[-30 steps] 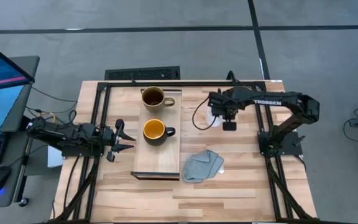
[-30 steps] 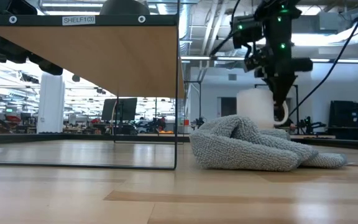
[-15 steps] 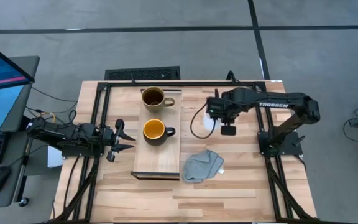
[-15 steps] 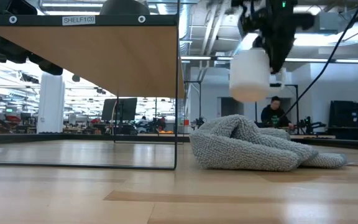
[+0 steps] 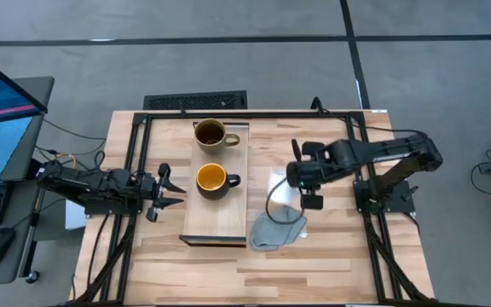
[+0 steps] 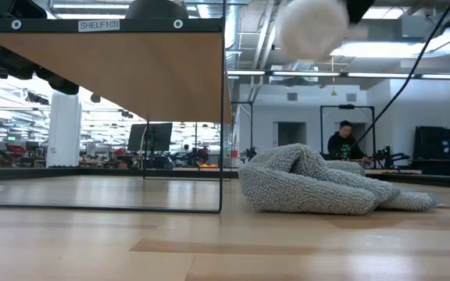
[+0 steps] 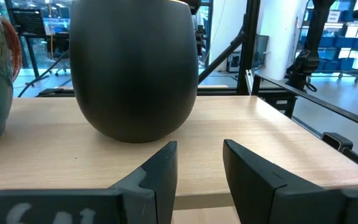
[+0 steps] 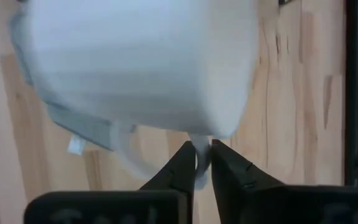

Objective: Stack small to large cups/mugs on shelf
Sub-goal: Put the white mug on the shelf

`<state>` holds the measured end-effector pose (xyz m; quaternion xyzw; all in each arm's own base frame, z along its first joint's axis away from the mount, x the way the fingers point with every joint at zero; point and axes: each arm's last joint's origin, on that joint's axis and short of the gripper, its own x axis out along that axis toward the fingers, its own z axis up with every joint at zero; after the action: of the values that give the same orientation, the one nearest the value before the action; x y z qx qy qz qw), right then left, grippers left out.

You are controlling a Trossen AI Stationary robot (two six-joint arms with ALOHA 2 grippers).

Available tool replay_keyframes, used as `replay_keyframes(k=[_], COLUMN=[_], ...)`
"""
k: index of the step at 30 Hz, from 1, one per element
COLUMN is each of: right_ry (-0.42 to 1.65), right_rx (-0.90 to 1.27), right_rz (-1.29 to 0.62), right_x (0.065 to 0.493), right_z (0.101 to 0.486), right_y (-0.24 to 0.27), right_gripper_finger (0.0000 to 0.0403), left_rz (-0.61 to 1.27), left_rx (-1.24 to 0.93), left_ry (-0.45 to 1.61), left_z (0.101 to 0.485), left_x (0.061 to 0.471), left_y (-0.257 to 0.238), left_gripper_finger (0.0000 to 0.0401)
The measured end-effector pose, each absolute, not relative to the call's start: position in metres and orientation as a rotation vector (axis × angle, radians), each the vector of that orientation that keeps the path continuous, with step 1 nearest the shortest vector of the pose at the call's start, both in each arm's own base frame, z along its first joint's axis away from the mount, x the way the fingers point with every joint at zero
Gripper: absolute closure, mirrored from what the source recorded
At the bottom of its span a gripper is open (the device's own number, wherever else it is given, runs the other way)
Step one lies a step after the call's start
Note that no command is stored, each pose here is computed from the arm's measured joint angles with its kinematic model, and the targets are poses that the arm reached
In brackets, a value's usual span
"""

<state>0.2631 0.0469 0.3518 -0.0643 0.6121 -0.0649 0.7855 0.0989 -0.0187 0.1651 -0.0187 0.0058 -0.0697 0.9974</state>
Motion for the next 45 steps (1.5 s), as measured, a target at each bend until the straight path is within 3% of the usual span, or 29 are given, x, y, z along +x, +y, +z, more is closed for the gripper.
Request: replay_keyframes(k=[9,25,45], right_ry=[1.268,0.962,0.713], right_rx=[-0.166,-0.376,-0.997], right_rz=[-0.124,-0.273,-0.425], right_x=[0.258,0.255,0.347], right_z=[0.356,0.365,0.304], right_y=[0.077,0.118,0.178], right_gripper_finger=[0.039,0.039,0.039], left_rz=[-0.14,-0.14,-0.165], left_rx=[-0.064,-0.09,-0.089], left_ry=[0.013,0.015,0.02], left_z=[0.165,0.165,0.165], left_x=[0.099,0.099,0.099], left_y=[-0.019,-0.019,-0.019], left_gripper_finger=[0.0282,0.0282,0.0282])
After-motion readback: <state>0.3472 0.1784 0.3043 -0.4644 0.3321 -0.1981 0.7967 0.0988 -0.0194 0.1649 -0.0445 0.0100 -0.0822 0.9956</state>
